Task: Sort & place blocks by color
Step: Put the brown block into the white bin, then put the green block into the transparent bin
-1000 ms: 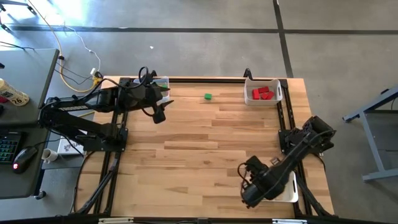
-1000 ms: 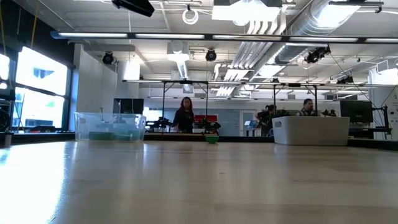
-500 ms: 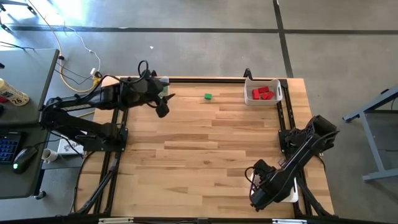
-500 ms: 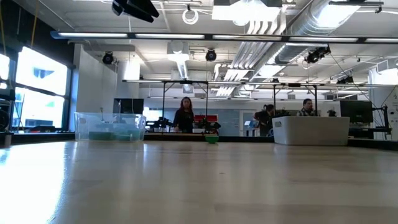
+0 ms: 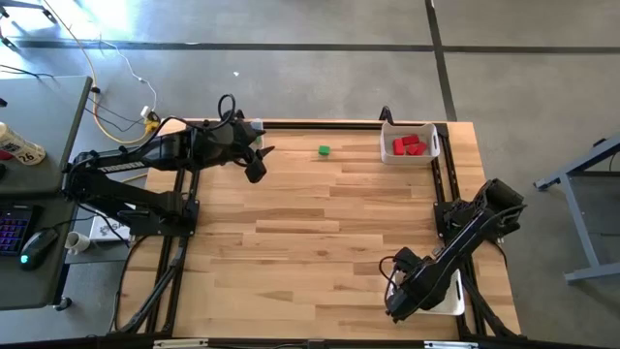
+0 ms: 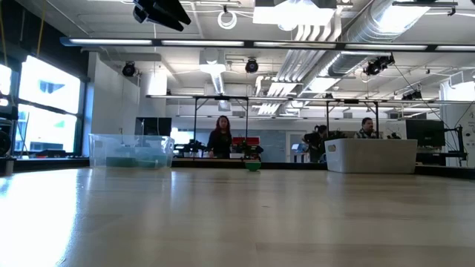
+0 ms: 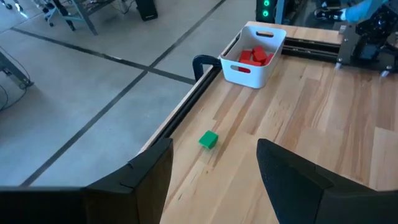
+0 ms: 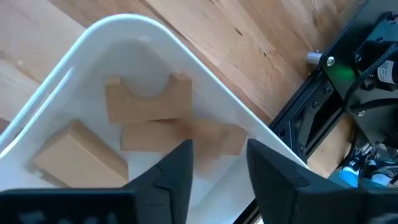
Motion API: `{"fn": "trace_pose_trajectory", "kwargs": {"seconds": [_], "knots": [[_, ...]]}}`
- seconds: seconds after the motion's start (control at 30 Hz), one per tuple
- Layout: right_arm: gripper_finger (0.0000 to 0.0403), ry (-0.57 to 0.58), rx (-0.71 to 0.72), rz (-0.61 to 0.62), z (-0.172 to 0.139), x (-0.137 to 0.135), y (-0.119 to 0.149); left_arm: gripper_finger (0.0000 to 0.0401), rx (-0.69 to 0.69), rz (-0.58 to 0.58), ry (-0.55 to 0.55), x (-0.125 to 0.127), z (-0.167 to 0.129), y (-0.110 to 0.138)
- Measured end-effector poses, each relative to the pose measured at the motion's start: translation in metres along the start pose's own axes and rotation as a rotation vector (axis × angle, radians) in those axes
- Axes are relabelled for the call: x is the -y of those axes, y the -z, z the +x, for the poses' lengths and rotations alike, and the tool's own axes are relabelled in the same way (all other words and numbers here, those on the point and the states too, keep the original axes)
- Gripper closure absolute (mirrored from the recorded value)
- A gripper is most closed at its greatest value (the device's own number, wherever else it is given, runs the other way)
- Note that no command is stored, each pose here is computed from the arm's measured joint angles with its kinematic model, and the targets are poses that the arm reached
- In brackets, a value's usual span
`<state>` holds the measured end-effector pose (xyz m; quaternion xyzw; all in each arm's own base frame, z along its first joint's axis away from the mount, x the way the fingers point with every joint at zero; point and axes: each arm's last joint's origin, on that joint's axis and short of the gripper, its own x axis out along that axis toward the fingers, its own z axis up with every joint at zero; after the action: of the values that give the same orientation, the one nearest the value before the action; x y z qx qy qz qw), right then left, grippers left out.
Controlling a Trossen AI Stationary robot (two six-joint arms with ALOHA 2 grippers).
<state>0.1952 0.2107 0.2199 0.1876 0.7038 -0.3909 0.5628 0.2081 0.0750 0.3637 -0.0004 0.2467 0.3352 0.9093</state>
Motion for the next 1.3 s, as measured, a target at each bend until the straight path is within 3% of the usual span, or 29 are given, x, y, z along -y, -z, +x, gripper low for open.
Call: {"fn": "trace_pose_trajectory", "kwargs": {"seconds": [0.17, 0.33, 0.6, 0.9, 1.3], "knots": [[0.0244, -0.005, -0.008, 0.0, -0.005, 0.0, -0.006, 0.0182, -0.038, 0.013, -0.001, 0.0, 0.0, 0.004], [0.0246, -0.02, 0.046, 0.019, -0.029, 0.003, -0.012, 0.0181, -0.075, 0.027, -0.01, -0.002, 0.001, 0.008], [0.0247, -0.133, 0.185, 0.095, -0.058, 0.001, -0.034, 0.0182, -0.098, 0.088, -0.074, -0.019, 0.006, 0.008], [0.0247, -0.143, 0.317, 0.138, -0.071, 0.007, -0.084, 0.0182, -0.142, 0.074, -0.161, -0.044, 0.011, 0.012], [0.0247, -0.206, 0.377, -0.021, -0.076, 0.02, -0.175, 0.0183, -0.182, 0.002, -0.08, -0.068, 0.015, 0.018]]}}
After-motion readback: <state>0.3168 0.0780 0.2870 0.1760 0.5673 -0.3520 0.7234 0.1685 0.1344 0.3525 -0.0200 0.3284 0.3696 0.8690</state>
